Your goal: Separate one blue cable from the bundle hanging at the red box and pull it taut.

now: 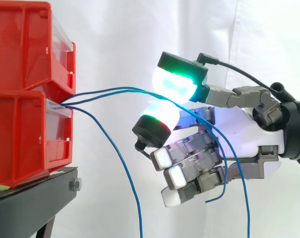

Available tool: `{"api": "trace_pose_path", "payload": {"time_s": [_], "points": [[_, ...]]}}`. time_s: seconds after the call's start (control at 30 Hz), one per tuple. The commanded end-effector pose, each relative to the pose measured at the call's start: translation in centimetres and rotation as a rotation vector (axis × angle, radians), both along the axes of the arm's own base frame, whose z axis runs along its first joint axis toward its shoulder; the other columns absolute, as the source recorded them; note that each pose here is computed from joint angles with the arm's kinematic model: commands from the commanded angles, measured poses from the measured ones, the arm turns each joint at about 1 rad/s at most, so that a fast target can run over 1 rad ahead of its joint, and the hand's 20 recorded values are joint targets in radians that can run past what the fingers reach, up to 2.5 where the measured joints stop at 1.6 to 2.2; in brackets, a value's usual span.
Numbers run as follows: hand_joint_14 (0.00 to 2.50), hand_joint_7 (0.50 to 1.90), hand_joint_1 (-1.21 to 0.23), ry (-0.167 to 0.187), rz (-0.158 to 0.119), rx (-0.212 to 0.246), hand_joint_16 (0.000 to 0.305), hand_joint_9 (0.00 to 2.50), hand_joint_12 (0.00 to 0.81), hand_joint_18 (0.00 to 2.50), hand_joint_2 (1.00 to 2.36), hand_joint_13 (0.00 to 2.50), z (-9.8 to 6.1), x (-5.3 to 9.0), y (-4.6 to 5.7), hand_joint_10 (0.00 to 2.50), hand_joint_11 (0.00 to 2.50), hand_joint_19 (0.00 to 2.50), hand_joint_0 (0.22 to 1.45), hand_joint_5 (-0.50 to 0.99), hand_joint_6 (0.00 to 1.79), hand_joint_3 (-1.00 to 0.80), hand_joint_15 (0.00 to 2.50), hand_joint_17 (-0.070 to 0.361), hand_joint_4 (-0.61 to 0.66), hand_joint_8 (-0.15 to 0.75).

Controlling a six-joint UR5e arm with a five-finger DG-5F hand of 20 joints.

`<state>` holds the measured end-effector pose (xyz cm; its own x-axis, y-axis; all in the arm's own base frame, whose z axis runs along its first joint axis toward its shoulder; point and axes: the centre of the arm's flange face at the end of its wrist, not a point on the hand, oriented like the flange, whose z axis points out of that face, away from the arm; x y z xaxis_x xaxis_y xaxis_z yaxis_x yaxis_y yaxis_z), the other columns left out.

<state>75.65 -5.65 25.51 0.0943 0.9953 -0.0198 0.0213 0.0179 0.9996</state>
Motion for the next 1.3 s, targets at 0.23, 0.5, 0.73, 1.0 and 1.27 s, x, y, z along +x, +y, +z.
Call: {"api": "trace_pose_path", "payload": {"time_s": [0.23,0.5,0.73,1.0,1.27], "points": [[0.02,1.23,-0.85,0.000,0.001,0.000,0.054,0.86,0.359,0.72,1.00,0.90,-0.07,0.03,0.09,0.02,0.72,0.50,0.72,-0.22,0.89,-0.49,0.56,0.122,0.16,0.328],[0.02,1.22,-0.87,0.000,0.001,0.000,0.053,0.88,0.349,0.73,1.00,0.91,-0.07,0.03,0.09,0.02,0.72,0.50,0.69,-0.20,0.88,-0.50,0.55,0.119,0.17,0.328],[0.02,1.21,-0.77,0.000,0.001,0.000,0.057,0.91,0.372,0.75,1.00,0.93,-0.07,0.03,0.09,0.02,0.72,0.53,0.52,-0.19,0.88,-0.50,0.56,0.127,0.20,0.351],[0.02,1.19,-0.45,-0.002,0.001,0.000,0.059,0.98,0.393,0.78,1.00,0.97,-0.05,0.04,0.10,0.02,0.70,0.56,0.50,-0.19,0.85,-0.50,0.57,0.133,0.21,0.370],[0.02,1.38,-0.61,-0.006,0.000,0.010,0.055,0.96,0.383,0.75,1.02,0.96,0.03,0.08,-0.01,0.02,0.72,0.60,0.59,-0.19,0.86,-0.26,0.59,0.124,0.22,0.364]]}}
